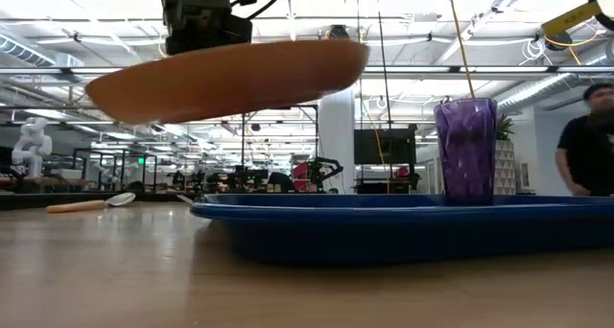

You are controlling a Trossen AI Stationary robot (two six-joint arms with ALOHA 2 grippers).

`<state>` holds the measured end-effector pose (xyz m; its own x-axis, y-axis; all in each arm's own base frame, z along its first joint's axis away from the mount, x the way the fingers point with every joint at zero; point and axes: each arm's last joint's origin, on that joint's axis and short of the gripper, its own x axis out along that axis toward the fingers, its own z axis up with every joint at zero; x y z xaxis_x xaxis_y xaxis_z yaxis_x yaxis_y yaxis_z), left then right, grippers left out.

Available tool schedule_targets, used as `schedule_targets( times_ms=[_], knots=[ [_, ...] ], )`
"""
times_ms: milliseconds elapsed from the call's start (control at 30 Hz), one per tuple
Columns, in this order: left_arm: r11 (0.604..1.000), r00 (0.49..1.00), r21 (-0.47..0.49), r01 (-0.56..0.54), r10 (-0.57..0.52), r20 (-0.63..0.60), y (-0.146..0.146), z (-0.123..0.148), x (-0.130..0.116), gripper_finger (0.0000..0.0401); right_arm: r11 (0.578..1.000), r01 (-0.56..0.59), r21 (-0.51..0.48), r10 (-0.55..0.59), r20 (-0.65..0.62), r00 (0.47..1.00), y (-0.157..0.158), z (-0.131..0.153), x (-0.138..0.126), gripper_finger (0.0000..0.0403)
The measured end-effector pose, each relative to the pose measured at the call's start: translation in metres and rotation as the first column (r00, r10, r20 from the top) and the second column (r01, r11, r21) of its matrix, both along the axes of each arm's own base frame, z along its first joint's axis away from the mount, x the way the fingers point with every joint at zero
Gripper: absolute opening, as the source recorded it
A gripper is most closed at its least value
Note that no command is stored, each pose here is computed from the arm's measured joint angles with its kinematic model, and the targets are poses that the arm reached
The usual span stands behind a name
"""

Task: Pick and place plate/cup/fork/spoon on tray
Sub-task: Put the orange plate to the bottom left of the purple cup on the blue tray

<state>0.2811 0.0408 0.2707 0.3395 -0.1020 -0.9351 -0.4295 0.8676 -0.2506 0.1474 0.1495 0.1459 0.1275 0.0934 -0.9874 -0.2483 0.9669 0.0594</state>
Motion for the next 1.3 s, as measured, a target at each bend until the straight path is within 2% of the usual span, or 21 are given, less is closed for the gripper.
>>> schedule_targets(
  times_ms=[200, 400, 633, 833, 1000, 1300],
  knots=[
    [1.0, 1.0, -0.015, -0.017, 0.017, -0.003, 0.001, 0.0, 0.0, 0.0005, 1.0, -0.025, -0.016, 0.025, -0.014, 1.0, 0.002, -0.006, 0.012, 0.0057],
    [0.997, 0.998, -0.044, -0.063, 0.062, -0.024, 0.001, -0.007, 0.006, 0.0005, 0.998, -0.05, -0.039, 0.048, -0.051, 0.998, 0.008, 0.0, 0.028, 0.0057],
    [0.987, 0.992, -0.139, -0.087, 0.072, -0.107, 0.001, -0.029, 0.017, 0.0005, 0.998, -0.025, -0.049, 0.024, -0.032, 0.999, 0.01, 0.004, 0.048, 0.0057],
    [0.981, 0.987, -0.173, -0.087, 0.061, -0.149, 0.002, -0.046, 0.027, 0.0005, 0.996, -0.049, -0.08, 0.045, -0.053, 0.998, 0.013, -0.001, 0.069, 0.0057],
    [0.976, 0.993, -0.199, -0.087, 0.068, -0.101, 0.006, -0.049, 0.034, 0.0005, 0.992, -0.044, -0.118, 0.041, -0.03, 0.999, 0.014, 0.001, 0.086, 0.0057],
    [0.976, 0.991, -0.18, -0.122, 0.109, -0.079, 0.023, -0.048, 0.032, 0.0005, 0.993, -0.038, -0.111, 0.039, 0.002, 0.999, 0.011, 0.001, 0.1, 0.0056]
  ],
)
